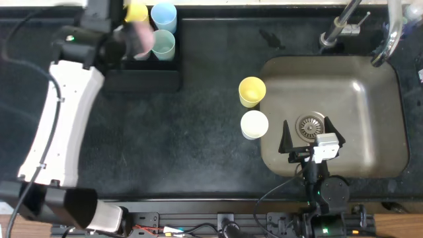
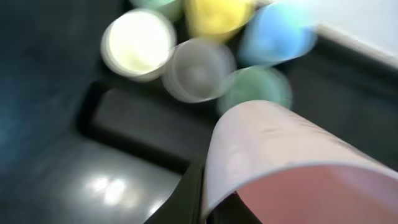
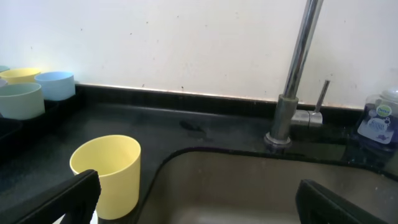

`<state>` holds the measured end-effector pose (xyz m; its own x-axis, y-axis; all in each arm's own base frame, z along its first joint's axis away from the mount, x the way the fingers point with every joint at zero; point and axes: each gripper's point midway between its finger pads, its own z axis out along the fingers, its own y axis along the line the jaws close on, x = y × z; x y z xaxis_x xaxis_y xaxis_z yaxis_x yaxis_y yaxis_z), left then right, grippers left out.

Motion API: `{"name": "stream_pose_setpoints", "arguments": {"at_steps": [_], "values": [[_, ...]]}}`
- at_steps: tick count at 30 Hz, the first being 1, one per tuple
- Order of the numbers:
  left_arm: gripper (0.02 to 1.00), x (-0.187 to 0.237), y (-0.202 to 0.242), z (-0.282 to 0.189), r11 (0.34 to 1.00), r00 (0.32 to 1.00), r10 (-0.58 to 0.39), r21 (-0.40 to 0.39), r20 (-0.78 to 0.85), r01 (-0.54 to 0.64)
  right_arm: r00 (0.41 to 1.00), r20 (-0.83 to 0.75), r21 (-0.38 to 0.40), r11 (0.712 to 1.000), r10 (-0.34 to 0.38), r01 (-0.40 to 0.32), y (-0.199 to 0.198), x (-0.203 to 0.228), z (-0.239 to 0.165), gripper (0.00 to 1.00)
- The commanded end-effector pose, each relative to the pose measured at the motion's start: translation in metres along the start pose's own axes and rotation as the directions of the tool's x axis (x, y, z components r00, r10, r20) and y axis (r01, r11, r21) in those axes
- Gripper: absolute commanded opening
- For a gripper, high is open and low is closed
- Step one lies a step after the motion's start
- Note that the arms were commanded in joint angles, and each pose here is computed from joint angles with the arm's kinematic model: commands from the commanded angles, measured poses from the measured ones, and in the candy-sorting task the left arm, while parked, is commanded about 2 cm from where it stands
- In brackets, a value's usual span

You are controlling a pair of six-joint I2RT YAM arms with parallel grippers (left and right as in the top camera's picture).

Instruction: Store Cups

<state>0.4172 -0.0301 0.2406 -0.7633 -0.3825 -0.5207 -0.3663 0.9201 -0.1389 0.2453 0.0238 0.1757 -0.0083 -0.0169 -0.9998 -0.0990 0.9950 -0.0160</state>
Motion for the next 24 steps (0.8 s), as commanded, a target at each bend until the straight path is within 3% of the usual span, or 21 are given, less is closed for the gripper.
{"name": "stream_pose_setpoints", "arguments": {"at_steps": [1, 13, 24], "values": [[0.034, 0.005, 0.028, 0.005, 0.997, 0.996, 0.073, 0.026, -0.047, -0.072, 1.0, -0.001, 0.002, 1.0, -0.004, 0.004, 0.0, 0.004, 0.0, 0.998], [0.036, 0.017, 0.082, 0.031, 0.984, 0.966, 0.175, -0.006, -0.188, -0.179, 1.0, -0.001, 0.002, 1.0, -0.004, 0.004, 0.0, 0.004, 0.0, 0.993], [0.036, 0.025, 0.107, 0.068, 0.982, 0.947, 0.157, -0.053, -0.281, -0.179, 1.0, -0.001, 0.002, 1.0, -0.004, 0.004, 0.0, 0.004, 0.0, 0.996]]}}
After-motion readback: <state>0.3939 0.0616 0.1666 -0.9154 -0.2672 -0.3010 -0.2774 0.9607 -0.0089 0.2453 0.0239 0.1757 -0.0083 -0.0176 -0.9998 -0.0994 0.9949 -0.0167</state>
